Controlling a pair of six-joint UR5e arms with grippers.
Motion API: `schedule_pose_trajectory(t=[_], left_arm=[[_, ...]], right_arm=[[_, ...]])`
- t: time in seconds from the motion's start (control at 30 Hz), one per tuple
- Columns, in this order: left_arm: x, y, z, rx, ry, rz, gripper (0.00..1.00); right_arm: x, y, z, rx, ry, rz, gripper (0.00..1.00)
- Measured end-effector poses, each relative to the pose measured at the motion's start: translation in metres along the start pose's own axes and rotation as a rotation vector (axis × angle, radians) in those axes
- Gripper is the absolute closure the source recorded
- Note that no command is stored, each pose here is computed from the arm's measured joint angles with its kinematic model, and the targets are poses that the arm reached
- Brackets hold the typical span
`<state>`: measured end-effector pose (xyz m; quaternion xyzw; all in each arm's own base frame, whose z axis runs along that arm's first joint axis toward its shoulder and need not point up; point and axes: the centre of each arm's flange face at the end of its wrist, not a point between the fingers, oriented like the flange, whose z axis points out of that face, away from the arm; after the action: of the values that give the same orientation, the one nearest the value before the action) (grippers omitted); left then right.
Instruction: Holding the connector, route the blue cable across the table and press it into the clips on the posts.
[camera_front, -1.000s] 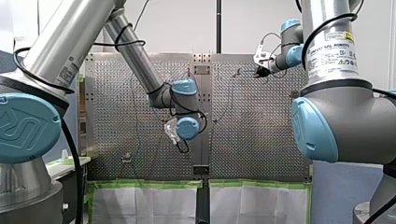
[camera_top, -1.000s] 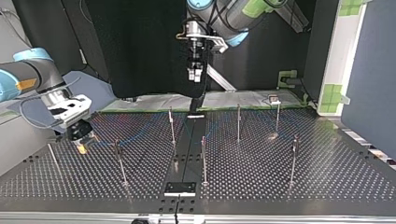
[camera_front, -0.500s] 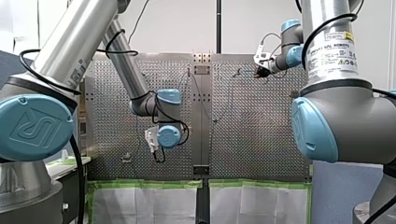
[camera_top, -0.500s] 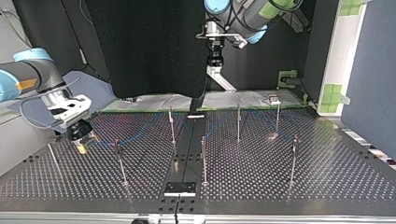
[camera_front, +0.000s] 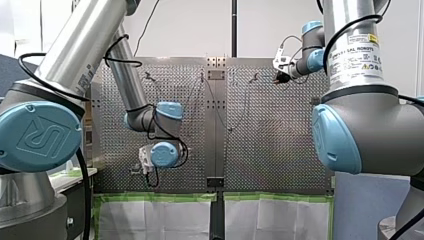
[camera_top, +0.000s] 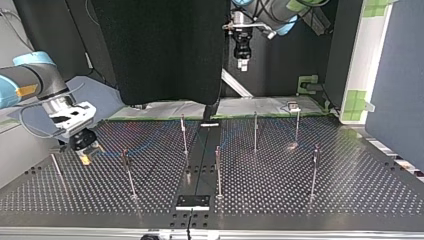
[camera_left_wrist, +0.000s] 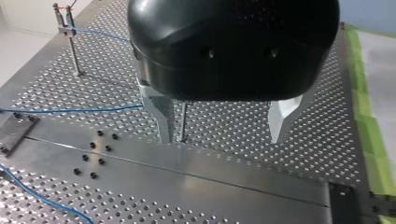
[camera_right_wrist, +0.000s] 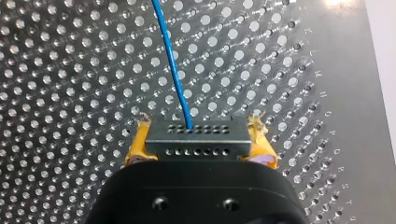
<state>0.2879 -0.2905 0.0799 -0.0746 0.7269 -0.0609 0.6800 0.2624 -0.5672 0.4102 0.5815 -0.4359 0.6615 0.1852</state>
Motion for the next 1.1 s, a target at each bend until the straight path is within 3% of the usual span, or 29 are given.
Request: schedule_pose_trajectory(t=[0.27, 1.1], left_arm=[[0.009, 0.014, -0.018, -0.006, 0.038, 0.029, 0.00], [0.009, 0.015, -0.020, -0.007, 0.040, 0.031, 0.00]], right_arm=[[0.000, 0.002, 0.000, -0.004, 0.001, 0.000, 1.00], [0.000, 0.002, 0.000, -0.004, 0.001, 0.000, 1.00]])
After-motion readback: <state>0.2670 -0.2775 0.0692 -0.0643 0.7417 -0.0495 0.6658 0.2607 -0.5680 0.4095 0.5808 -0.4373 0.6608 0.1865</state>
